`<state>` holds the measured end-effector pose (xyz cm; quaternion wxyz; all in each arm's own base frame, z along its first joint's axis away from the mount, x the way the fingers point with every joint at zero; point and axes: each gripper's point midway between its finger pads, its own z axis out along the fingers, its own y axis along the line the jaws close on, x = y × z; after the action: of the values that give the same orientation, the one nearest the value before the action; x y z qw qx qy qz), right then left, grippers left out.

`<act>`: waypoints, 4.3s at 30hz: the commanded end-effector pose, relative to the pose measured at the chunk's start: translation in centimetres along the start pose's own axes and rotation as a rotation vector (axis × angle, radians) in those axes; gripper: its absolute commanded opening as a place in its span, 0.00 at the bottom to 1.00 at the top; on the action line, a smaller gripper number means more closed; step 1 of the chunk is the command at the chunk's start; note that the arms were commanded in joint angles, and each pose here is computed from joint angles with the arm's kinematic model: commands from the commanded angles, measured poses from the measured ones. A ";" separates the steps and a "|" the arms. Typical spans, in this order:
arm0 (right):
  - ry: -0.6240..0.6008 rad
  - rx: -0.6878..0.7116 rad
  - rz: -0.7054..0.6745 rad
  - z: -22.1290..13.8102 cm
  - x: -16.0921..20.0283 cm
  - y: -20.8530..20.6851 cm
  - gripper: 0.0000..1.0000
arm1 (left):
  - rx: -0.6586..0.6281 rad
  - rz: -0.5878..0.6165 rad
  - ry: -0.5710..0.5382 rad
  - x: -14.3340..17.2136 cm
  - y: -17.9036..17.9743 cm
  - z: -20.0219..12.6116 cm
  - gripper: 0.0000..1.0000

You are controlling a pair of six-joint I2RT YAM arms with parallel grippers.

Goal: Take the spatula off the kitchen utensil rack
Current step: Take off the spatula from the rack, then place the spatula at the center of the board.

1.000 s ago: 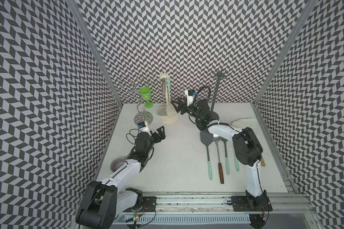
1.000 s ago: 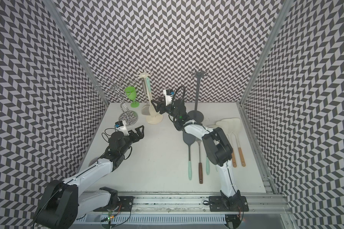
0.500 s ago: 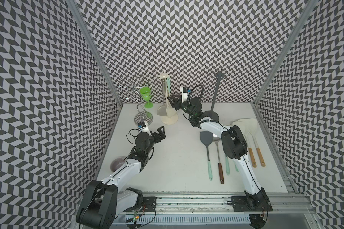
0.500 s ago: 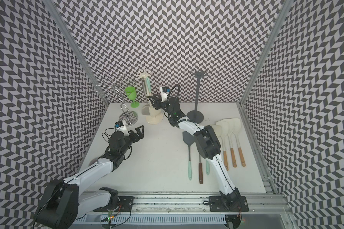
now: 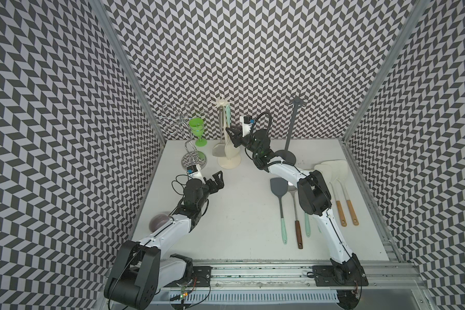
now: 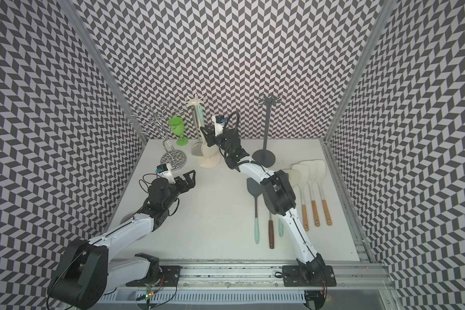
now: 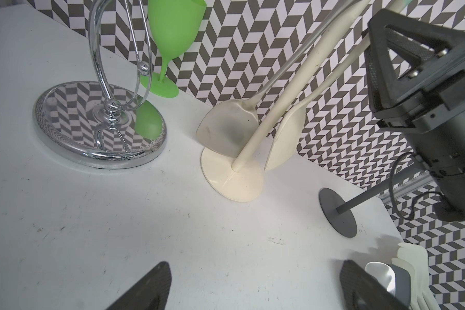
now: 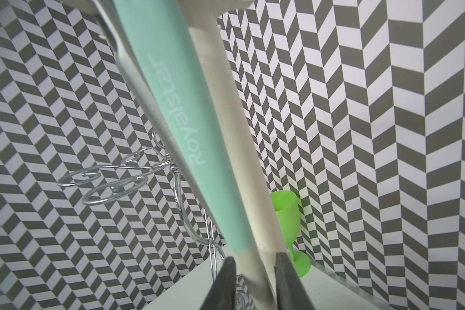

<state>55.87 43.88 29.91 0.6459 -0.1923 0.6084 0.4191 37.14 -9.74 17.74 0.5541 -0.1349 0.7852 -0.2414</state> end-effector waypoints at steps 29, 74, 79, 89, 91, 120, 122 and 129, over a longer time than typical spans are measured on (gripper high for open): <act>-0.065 0.091 -0.205 -3.3 -5.6 3.3 0.00 | 0.050 -0.005 -0.094 -2.1 -1.1 -2.1 1.00; 0.460 -0.016 -0.554 -20.9 0.1 7.2 0.00 | 0.611 -0.120 0.058 -2.6 -12.5 -5.8 1.00; 0.548 -0.055 -0.554 -21.8 2.5 8.1 0.00 | 0.724 -0.111 0.134 -2.4 -14.9 -6.0 1.00; 0.635 -0.108 -0.555 -22.3 5.4 10.2 0.00 | 0.839 -0.094 0.227 -1.7 -18.0 -6.3 0.88; 0.635 -0.111 -0.552 -22.3 5.4 10.3 0.00 | 0.831 -0.107 0.240 -1.4 -17.8 -5.9 0.80; 0.474 0.044 -0.215 -24.1 0.0 12.3 0.70 | 0.719 -0.203 0.004 -2.2 -16.3 -3.9 0.00; 0.422 0.094 -0.073 -24.6 -1.1 12.1 0.77 | 0.707 -0.206 -0.070 -3.0 -16.3 -4.5 0.00; 0.345 0.222 0.460 -26.6 -2.8 11.7 1.00 | 0.635 -0.174 -0.305 -4.8 -16.3 -6.7 0.00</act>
<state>30.17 30.23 28.66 0.4766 -0.1813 0.7773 0.3684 31.73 -21.86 28.48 0.5748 -0.0290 0.6255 -0.5268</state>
